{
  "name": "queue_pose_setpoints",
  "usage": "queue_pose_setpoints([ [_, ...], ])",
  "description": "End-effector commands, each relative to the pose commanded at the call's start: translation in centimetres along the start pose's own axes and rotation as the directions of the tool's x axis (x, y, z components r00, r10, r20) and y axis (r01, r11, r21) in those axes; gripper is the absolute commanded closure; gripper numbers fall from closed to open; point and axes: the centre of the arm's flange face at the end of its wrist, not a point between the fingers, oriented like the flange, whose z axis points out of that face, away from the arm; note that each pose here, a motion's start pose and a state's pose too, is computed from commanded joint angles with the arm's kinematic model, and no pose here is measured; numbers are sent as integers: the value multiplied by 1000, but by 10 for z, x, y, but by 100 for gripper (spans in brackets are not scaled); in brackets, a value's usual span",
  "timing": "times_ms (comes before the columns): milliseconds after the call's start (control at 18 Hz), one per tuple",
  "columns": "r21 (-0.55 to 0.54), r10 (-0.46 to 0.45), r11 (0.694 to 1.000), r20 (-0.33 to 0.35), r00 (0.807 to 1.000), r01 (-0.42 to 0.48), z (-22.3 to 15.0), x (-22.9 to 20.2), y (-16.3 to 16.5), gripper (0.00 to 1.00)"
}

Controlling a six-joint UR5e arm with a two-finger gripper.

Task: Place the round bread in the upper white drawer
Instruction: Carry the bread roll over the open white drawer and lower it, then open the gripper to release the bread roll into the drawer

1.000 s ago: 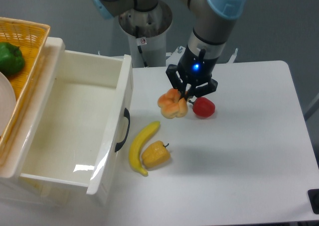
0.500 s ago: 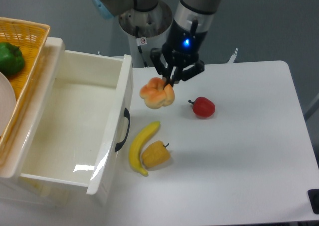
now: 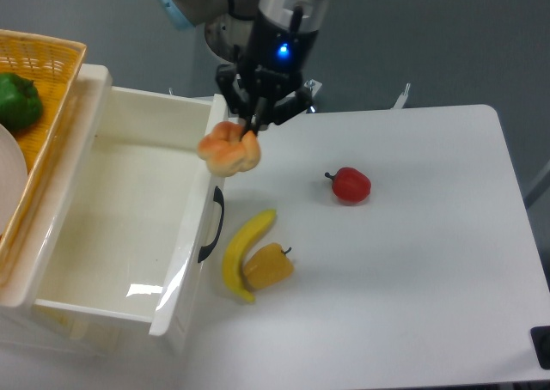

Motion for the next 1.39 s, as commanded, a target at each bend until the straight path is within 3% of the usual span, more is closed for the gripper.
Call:
queue_pose_setpoints([
  [611, -55, 96, 994, -64, 993, -99, 61, 38, -18, 84],
  [944, -82, 130, 987, -87, 988, -138, 85, 52, -22, 76],
  [1167, -92, 160, 981, -102, 982, -169, 95, 57, -23, 57],
  [1222, -94, 174, 978, -104, 979, -184, 97, 60, -23, 41],
  [1389, -98, 195, 974, -111, 974, -206, 101, 61, -24, 31],
])
